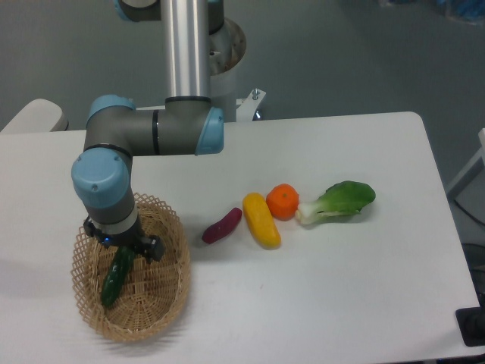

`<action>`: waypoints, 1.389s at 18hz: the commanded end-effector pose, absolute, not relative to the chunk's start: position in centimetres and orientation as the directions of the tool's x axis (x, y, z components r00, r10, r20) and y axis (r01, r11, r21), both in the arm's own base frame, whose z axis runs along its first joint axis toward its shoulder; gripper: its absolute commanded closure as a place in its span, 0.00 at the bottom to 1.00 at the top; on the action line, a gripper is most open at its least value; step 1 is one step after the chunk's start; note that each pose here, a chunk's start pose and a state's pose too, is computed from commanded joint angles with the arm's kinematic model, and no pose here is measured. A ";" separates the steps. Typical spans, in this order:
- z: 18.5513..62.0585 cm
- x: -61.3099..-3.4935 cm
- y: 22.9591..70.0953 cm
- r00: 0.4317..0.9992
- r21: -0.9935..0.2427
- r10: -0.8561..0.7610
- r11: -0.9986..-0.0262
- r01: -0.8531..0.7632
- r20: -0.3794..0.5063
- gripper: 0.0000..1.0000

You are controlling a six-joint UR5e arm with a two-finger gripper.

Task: Pick up the cucumber from the basket
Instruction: 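Lower the gripper onto the cucumber and close it around it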

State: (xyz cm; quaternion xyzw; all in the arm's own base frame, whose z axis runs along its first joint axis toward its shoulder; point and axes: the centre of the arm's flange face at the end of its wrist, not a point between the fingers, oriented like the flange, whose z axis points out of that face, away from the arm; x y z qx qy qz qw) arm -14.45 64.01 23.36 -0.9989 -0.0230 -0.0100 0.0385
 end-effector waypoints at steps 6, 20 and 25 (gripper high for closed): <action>21.5 -13.6 63.7 0.999 -0.079 0.032 -0.996 0.033 0.006 0.00; 20.4 -12.9 63.8 1.000 -0.061 0.019 -0.998 0.019 0.011 0.15; 20.5 -12.7 64.0 1.000 -0.064 0.014 -0.998 0.015 0.010 0.20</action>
